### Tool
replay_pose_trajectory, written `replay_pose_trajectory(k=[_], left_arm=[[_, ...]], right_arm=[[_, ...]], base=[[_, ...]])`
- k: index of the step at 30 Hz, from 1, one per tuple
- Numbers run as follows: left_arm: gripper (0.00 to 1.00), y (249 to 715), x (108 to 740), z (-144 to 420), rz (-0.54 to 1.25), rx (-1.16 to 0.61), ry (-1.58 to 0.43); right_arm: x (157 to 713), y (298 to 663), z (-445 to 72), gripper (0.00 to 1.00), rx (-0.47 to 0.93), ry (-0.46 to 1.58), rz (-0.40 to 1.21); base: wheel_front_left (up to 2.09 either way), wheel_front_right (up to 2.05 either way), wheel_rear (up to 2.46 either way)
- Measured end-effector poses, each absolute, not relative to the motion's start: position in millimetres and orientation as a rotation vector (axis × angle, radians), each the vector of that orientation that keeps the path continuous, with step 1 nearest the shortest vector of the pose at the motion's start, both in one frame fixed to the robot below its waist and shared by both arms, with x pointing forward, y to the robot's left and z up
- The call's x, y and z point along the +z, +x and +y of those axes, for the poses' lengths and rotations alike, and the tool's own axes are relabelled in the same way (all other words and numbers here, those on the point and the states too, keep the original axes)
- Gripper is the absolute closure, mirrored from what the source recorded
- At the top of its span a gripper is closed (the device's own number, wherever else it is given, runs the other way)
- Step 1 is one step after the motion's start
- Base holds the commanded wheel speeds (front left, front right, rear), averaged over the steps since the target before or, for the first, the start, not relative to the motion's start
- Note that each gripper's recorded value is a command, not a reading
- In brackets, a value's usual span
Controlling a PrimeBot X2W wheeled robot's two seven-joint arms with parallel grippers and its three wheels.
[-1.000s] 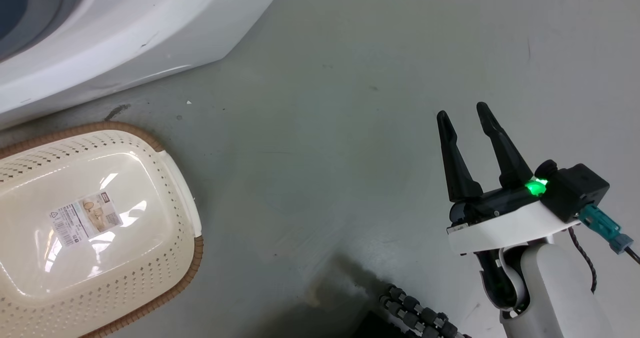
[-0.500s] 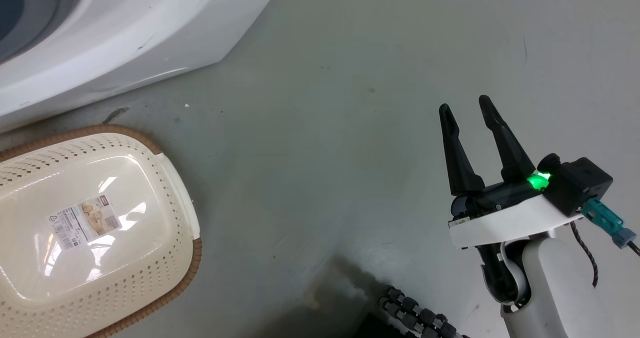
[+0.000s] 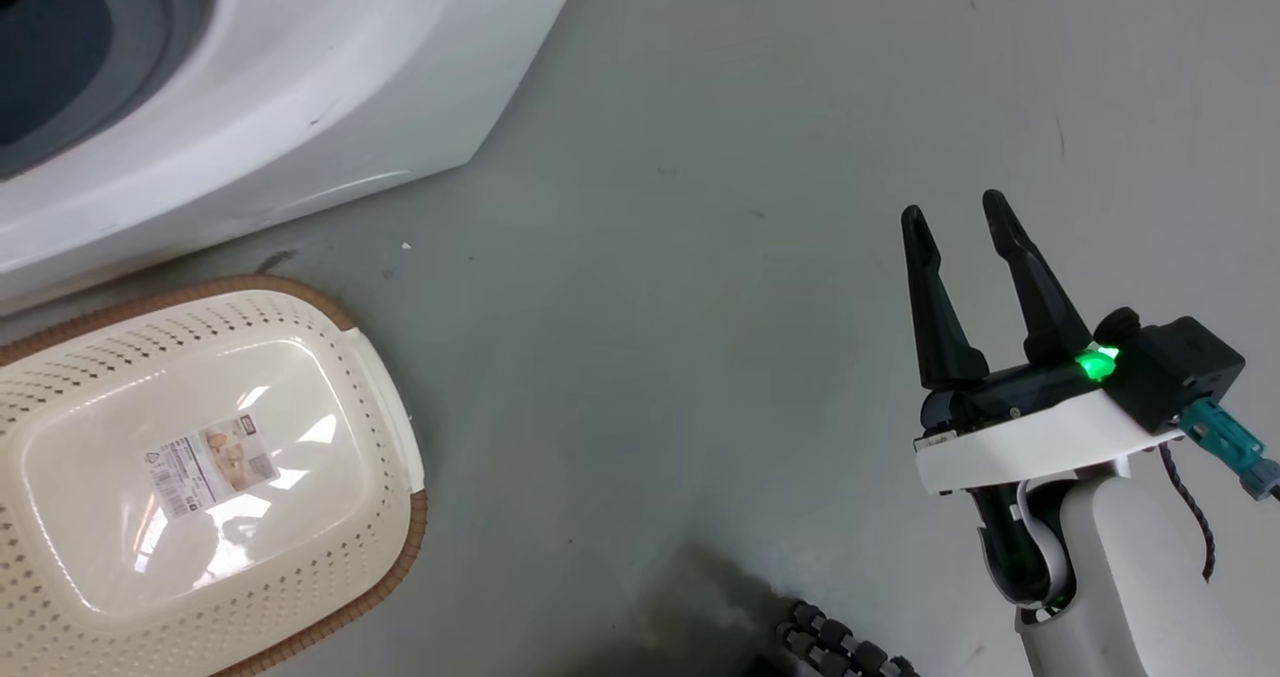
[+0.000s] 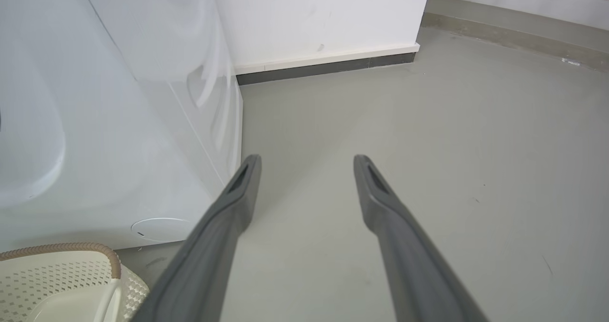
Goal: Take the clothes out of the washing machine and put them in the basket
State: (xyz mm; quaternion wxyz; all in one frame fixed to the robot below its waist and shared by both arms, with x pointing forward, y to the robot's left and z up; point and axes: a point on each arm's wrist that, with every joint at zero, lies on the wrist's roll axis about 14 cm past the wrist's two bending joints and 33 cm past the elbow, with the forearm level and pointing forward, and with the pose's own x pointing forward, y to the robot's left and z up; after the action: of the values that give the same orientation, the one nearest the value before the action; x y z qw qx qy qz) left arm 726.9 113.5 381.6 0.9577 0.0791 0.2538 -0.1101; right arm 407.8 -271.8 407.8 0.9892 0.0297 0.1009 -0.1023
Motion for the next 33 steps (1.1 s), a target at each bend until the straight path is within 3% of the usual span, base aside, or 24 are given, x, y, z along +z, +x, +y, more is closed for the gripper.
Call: replay_pose_trajectory(k=[21, 33], left_arm=[[1.0, 672.5, 465.0, 133.6, 0.086, -0.185, 0.077], [1.0, 634.6, 456.5, 153.4, 0.08, -0.156, 0.059]], right_arm=[[457.9, 383.4, -275.5, 0.0, -0.223, 0.038, 0.075], [463.7, 386.7, -265.4, 0.0, -0.192, 0.047, 0.05]], base=[[0.0, 0.0, 0.0], [0.0, 0.0, 0.0]])
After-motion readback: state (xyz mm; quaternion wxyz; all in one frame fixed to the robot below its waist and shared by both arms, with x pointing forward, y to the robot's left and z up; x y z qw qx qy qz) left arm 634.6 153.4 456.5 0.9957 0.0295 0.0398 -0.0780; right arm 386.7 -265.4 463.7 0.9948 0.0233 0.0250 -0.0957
